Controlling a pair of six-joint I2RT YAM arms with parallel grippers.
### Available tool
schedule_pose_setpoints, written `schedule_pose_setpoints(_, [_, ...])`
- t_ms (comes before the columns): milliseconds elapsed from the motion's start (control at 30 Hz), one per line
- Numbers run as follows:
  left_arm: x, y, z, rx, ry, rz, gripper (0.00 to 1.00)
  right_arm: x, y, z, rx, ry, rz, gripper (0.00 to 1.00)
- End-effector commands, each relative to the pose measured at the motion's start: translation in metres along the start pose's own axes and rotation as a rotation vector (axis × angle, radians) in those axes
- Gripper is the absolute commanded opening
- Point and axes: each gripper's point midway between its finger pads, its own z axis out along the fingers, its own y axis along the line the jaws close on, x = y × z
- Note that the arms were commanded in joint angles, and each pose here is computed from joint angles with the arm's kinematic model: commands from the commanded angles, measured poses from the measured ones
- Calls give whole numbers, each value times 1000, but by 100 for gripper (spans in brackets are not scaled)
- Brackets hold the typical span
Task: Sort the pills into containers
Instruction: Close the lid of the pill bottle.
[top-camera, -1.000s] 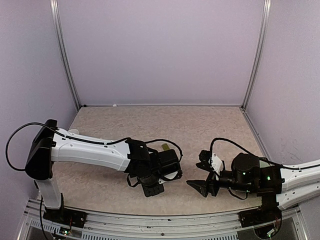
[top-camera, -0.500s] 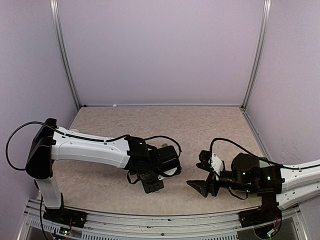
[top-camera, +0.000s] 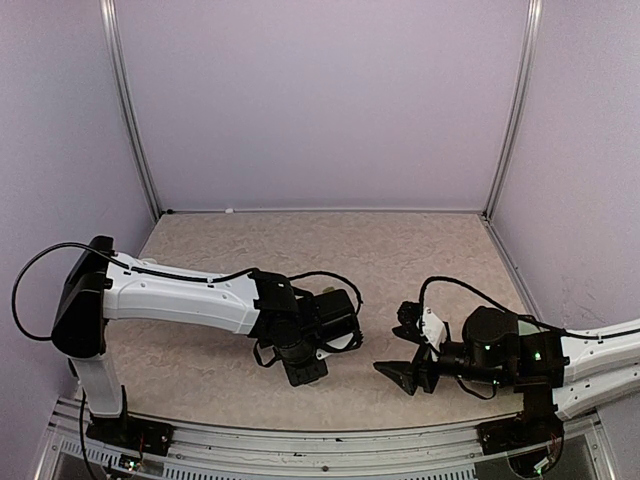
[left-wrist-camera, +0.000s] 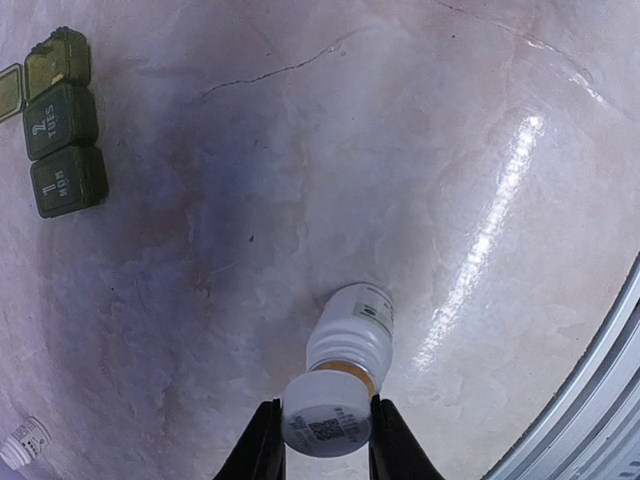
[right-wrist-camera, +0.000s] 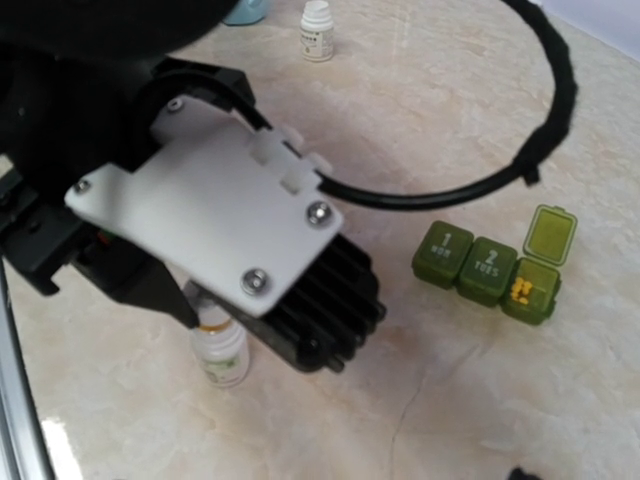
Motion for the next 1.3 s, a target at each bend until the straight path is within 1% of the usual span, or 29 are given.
schedule_pose_setpoints(0, [-7, 0, -1, 11, -25, 6, 26, -13, -2, -3, 5, -28, 6, 79])
schedule_pose_setpoints(733, [-3, -3, 11, 15, 2, 14, 27, -15, -2, -5, 2, -35, 10, 79])
schedule_pose_setpoints(933, [-4, 0, 8, 2, 0, 10, 31, -16, -2, -4, 1, -35, 8, 79])
schedule_pose_setpoints(1033, [-4, 3, 7, -11, 0, 9, 34, -16, -1, -3, -1, -34, 7, 79])
schedule_pose_setpoints(1267, [-4, 3, 6, -16, 0, 9, 35, -19, -1, -2, -2, -35, 2, 79])
